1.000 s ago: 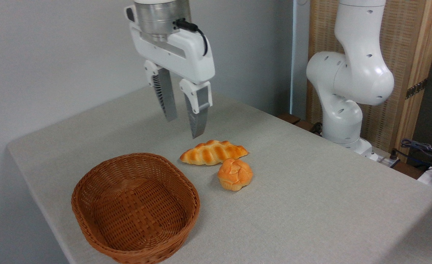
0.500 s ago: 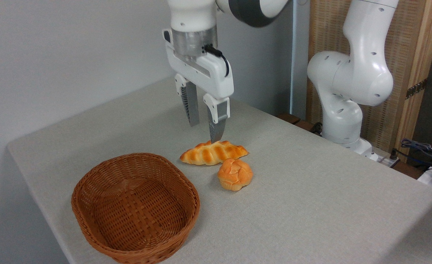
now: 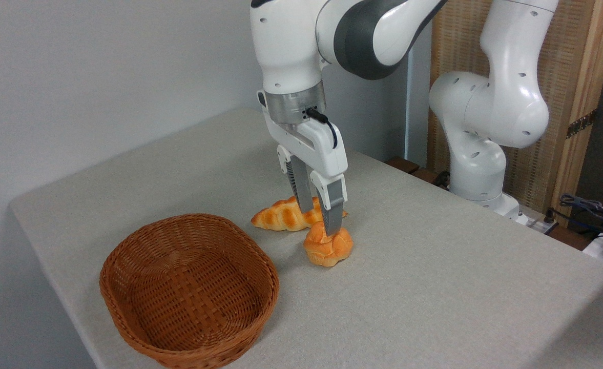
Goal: Put bread into the basket
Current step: 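Lower the gripper around the round orange bun, then close the gripper fingers on the round orange bun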
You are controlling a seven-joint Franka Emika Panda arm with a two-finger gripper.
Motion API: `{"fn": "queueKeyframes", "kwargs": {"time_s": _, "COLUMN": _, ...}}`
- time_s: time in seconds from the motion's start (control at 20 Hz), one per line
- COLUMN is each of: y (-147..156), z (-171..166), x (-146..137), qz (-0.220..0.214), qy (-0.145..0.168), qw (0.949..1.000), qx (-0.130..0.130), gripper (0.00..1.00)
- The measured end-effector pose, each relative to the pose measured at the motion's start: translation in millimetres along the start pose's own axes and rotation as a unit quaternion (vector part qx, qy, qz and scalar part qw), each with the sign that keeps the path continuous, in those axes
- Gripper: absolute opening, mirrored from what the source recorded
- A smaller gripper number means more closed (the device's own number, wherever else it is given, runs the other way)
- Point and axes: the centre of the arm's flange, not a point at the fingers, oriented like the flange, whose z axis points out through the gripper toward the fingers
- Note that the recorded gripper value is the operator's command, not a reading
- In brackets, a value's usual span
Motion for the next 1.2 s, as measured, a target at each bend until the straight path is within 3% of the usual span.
{"fn": "queueKeyframes", "kwargs": {"time_s": 0.7, "y": -3.5, "z": 33.2, "x": -2.2, "qz": 0.022, "qy": -0.039, "qw": 0.9989, "qx": 0.015, "gripper": 1.0}}
{"fn": "queueKeyframes", "kwargs": {"time_s": 0.8, "y": -3.4, "z": 39.6, "x": -1.6, "qz": 0.024, "qy": -0.038, "qw": 0.9988, "qx": 0.018, "gripper": 0.71}}
{"fn": "queueKeyframes", "kwargs": {"time_s": 0.9, "y": -2.7, "z": 43.2, "x": -1.7, "qz": 0.025, "qy": -0.036, "qw": 0.9989, "qx": 0.02, "gripper": 0.53}}
{"fn": "queueKeyframes", "kwargs": {"time_s": 1.2, "y": -2.7, "z": 43.3, "x": -1.6, "qz": 0.025, "qy": -0.035, "qw": 0.9989, "qx": 0.02, "gripper": 0.47}}
